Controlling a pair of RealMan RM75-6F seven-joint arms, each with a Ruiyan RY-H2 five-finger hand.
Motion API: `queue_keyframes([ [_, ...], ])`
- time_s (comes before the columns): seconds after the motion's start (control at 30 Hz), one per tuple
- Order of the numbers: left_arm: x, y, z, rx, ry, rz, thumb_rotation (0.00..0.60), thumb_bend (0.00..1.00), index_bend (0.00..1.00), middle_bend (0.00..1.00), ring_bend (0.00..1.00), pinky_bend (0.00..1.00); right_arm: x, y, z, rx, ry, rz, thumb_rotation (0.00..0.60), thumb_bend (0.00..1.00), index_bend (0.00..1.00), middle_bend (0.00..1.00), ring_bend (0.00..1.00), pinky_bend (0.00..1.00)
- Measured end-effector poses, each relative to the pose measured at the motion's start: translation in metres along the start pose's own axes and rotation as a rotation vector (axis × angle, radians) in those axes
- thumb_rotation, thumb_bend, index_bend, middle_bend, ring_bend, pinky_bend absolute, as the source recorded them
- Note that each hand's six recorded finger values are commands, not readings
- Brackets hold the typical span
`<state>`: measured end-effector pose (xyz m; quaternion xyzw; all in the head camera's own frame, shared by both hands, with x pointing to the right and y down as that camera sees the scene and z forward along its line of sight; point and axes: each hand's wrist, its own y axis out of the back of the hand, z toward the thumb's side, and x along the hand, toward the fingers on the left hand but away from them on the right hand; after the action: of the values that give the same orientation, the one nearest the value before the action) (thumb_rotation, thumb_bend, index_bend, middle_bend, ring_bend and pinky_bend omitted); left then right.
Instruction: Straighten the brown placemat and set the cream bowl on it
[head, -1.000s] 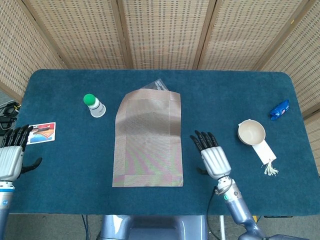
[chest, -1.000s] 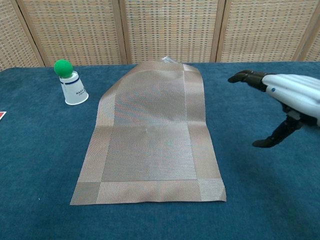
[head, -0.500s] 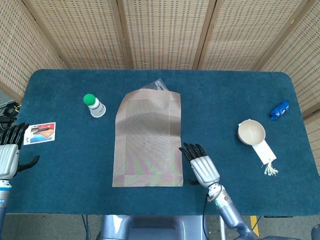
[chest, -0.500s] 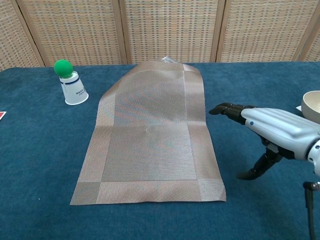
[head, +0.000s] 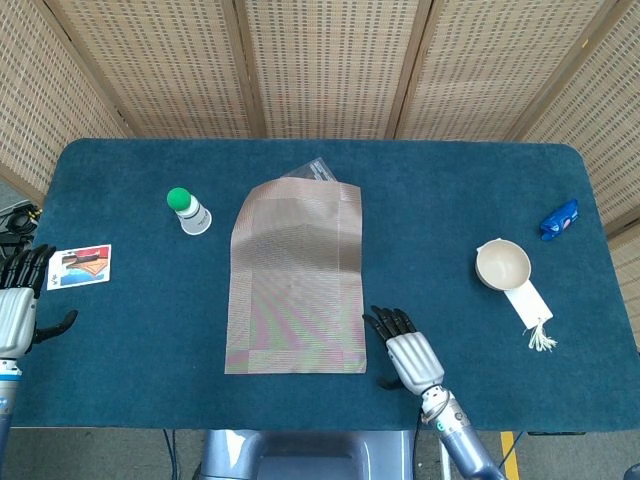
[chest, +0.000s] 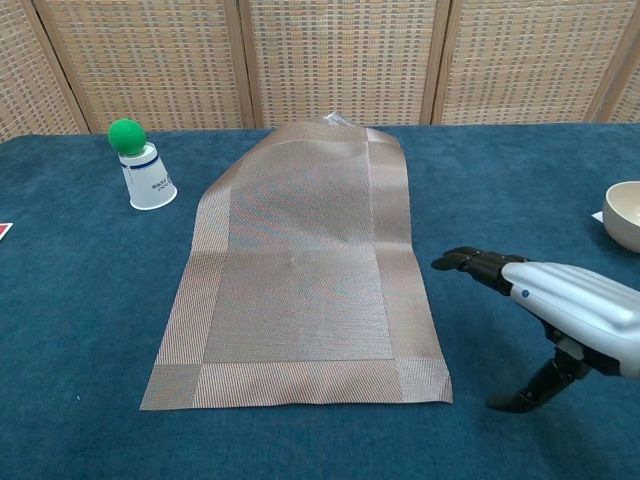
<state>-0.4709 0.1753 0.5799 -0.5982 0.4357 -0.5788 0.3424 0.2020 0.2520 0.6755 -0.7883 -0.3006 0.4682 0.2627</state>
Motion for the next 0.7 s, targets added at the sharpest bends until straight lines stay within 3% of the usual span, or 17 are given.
queue_keyframes([
  [0.7, 0.002, -0.002, -0.003, 0.013, 0.014, -0.005, 0.6, 0.25, 0.0, 0.0, 0.0, 0.0, -0.016, -0.027, -0.001, -0.087, -0.043, 0.042, 0.6, 0.06, 0.05, 0.0, 0.0, 0.0],
])
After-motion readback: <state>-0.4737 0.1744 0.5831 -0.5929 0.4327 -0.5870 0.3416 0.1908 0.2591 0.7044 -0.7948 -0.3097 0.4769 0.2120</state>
